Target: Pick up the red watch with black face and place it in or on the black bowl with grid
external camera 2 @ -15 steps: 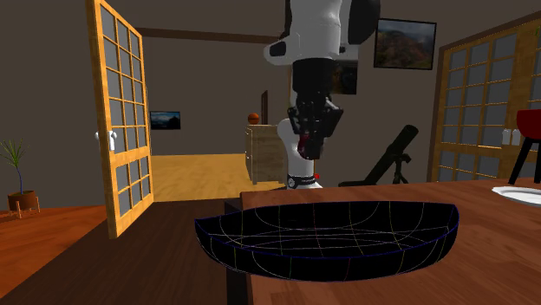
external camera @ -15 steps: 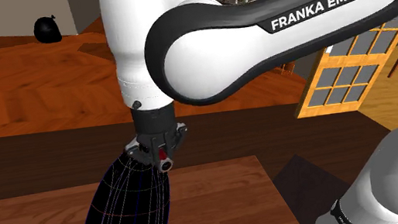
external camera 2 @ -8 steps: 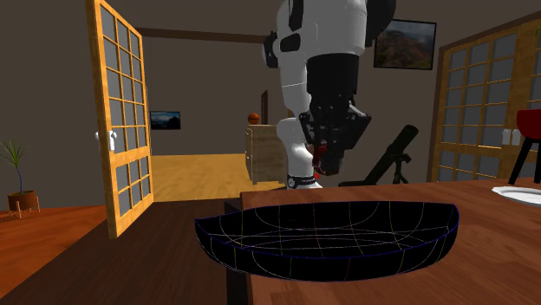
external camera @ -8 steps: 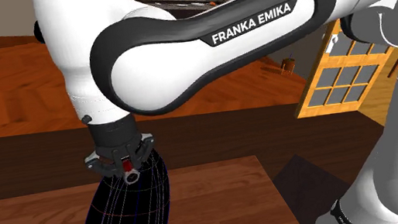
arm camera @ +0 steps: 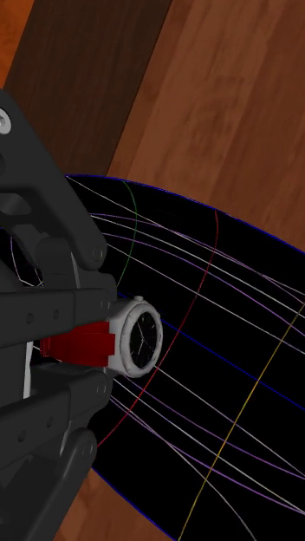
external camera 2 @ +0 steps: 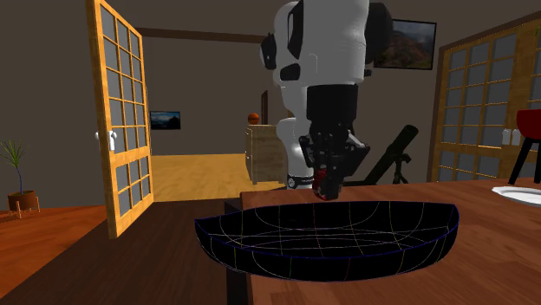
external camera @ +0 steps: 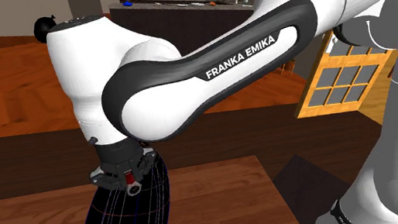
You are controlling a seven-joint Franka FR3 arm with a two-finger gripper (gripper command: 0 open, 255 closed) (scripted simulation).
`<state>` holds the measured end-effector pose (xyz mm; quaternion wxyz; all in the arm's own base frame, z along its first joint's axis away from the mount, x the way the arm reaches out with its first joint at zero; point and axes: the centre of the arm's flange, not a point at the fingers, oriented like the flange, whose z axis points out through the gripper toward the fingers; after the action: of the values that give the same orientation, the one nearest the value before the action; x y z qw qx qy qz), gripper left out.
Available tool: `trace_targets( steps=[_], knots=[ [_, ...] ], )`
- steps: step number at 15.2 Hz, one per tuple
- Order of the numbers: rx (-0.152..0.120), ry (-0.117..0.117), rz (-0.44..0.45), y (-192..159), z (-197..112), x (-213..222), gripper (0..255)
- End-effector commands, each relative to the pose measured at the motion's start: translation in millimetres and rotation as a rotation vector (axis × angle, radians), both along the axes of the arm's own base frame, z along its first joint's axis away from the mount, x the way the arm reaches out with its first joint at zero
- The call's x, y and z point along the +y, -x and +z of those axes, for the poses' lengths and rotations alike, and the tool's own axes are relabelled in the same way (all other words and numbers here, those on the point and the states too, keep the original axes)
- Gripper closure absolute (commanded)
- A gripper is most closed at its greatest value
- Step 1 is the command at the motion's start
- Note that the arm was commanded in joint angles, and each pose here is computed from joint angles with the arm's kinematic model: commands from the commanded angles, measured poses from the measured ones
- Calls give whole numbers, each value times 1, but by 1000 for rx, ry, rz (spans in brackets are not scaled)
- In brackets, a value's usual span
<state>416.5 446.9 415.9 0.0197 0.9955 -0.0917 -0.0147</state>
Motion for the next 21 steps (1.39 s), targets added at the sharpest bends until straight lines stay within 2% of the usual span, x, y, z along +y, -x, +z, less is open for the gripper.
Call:
trace_targets(
  steps=[1, 9, 10, 15, 19, 21],
  knots=[
    [0, 0, 0, 0, -11, 0, 255],
    [0, 0, 0, 0, -11, 0, 255],
    [0, 0, 0, 0, -11, 0, 0],
    [0, 0, 0, 0, -11, 0, 0],
    [0, 0, 0, -2, 39, 2, 0],
    [0, 0, 0, -2, 39, 2, 0]
  ],
)
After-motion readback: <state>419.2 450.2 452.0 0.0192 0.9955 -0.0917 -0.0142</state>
